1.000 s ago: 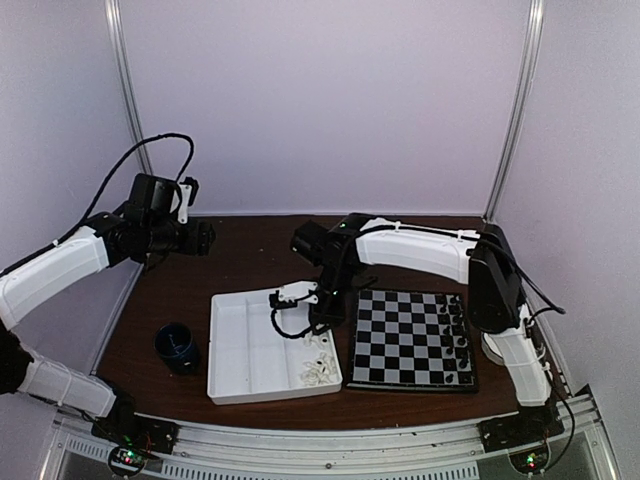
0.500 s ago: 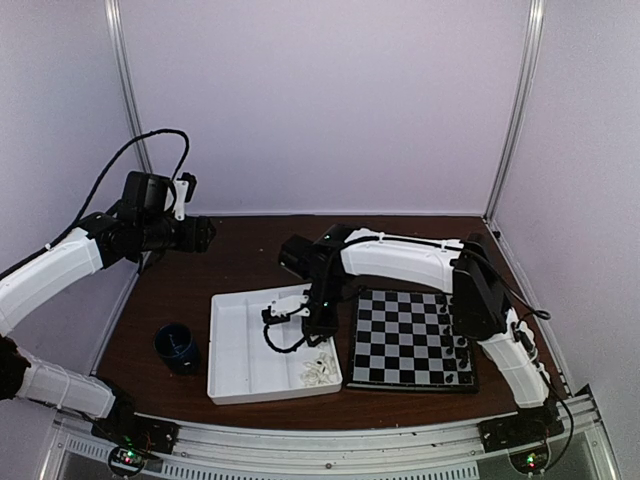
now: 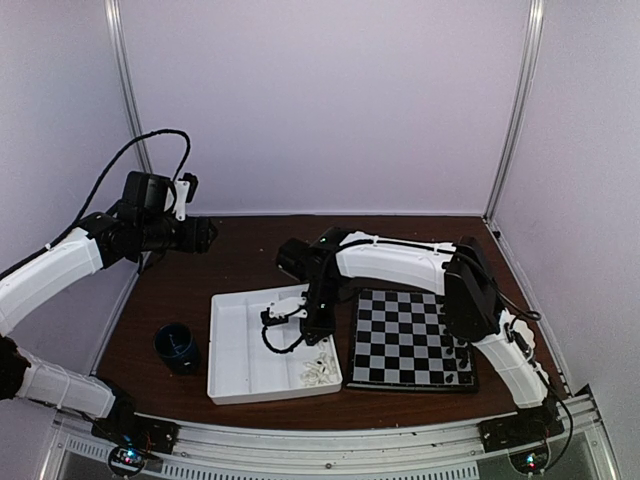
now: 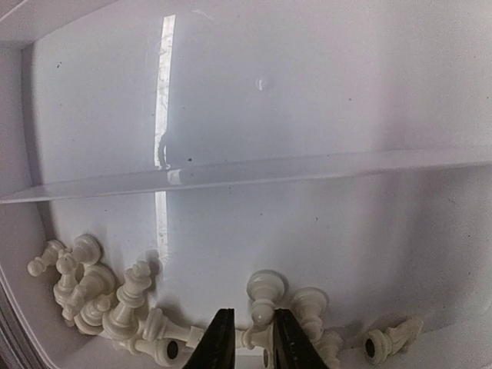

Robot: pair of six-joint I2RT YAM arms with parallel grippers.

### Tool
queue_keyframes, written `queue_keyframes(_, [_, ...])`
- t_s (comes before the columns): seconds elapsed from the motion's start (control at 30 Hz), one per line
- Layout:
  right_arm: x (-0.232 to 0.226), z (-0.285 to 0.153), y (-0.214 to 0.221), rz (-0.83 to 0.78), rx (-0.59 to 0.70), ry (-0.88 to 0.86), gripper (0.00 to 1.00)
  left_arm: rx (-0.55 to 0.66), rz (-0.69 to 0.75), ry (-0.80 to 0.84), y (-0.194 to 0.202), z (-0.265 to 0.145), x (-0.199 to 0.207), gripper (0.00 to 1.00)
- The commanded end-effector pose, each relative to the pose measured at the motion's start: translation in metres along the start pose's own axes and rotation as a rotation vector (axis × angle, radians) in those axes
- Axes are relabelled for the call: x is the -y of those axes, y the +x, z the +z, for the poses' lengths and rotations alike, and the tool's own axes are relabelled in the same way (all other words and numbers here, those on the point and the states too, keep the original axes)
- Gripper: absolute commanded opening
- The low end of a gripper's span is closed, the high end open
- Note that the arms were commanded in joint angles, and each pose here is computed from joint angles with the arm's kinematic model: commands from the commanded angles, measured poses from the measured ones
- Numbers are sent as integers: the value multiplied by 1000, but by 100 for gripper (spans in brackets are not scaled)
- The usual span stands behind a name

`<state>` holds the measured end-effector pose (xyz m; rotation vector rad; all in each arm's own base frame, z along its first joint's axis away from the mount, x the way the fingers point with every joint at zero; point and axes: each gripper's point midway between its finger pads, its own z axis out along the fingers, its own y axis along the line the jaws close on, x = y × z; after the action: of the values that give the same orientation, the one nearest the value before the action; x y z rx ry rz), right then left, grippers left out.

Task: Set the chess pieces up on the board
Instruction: Pick up the pawn from the storage box.

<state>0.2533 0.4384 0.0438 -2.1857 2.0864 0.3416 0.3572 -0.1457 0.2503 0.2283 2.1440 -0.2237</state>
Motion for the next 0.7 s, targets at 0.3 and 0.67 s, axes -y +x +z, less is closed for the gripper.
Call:
queue_keyframes(0.3, [2,-1,-7,-1,9,6,9,32,-8,38,-13,4,7,73])
queue_keyframes(0.67, [0,-7,-10,-4,20,4,1,20,-5,49,-11,6,9,73])
